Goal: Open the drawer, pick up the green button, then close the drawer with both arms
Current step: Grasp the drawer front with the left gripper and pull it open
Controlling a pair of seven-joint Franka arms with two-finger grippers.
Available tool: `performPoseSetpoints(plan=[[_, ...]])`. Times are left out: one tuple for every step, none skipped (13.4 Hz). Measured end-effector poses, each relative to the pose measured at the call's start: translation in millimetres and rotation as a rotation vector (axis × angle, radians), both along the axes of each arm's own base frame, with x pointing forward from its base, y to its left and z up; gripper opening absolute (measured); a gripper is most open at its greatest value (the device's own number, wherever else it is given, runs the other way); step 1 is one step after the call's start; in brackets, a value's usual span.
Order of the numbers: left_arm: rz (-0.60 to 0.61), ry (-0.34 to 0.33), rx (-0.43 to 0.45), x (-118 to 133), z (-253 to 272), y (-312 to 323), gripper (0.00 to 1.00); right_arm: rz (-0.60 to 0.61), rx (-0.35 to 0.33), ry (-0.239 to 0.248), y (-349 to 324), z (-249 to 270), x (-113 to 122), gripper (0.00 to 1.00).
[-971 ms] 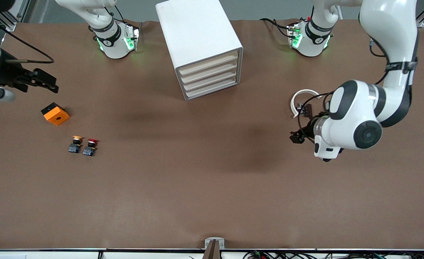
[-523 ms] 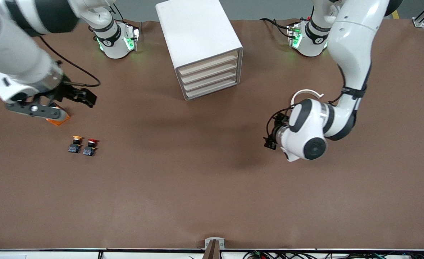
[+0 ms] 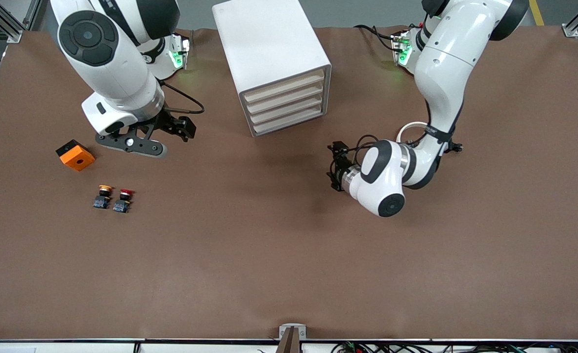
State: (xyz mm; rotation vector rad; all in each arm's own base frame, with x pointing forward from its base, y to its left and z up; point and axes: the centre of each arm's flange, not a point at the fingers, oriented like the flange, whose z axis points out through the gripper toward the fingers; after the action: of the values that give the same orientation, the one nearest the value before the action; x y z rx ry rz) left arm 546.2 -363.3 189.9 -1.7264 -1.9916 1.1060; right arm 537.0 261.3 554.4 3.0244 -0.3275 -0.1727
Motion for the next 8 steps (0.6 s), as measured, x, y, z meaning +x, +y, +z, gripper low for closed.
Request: performPoseSetpoints(plan=[[0.015,0.039,-0.023,-11.0,-8.7,-14.2,1.0,-0.031,0.019,0.01,1.0,-1.1,0.2,1.0],[0.021,0.071,-0.038,-21.2,-17.3,-26.6,1.0,-0.069,0.037,0.021,2.4,-2.5,0.2,1.0],[0.024,0.102,-0.044,-30.3,-24.6,-35.9,1.0,-0.106,0.056,0.034,3.0,-3.9,0.8,1.0],[0.031,0.148,-0.047,-39.1,-29.3,-42.9,1.0,-0.129,0.069,0.043,2.5,-5.0,1.7,1.0],[0.039,0.2,-0.056,-46.4,-31.5,-47.6,1.0,-0.142,0.075,0.048,1.0,-6.0,2.9,1.0],[0.046,0.243,-0.07,-51.3,-31.3,-50.4,0.98,-0.152,0.075,0.051,-0.4,-7.2,4.1,1.0],[0.055,0.284,-0.077,-54.8,-29.9,-52.0,0.96,-0.17,0.073,0.054,-1.0,-9.0,5.1,1.0],[0.073,0.322,-0.073,-57.5,-29.7,-53.5,0.87,-0.193,0.068,0.055,-1.1,-10.6,5.8,1.0]])
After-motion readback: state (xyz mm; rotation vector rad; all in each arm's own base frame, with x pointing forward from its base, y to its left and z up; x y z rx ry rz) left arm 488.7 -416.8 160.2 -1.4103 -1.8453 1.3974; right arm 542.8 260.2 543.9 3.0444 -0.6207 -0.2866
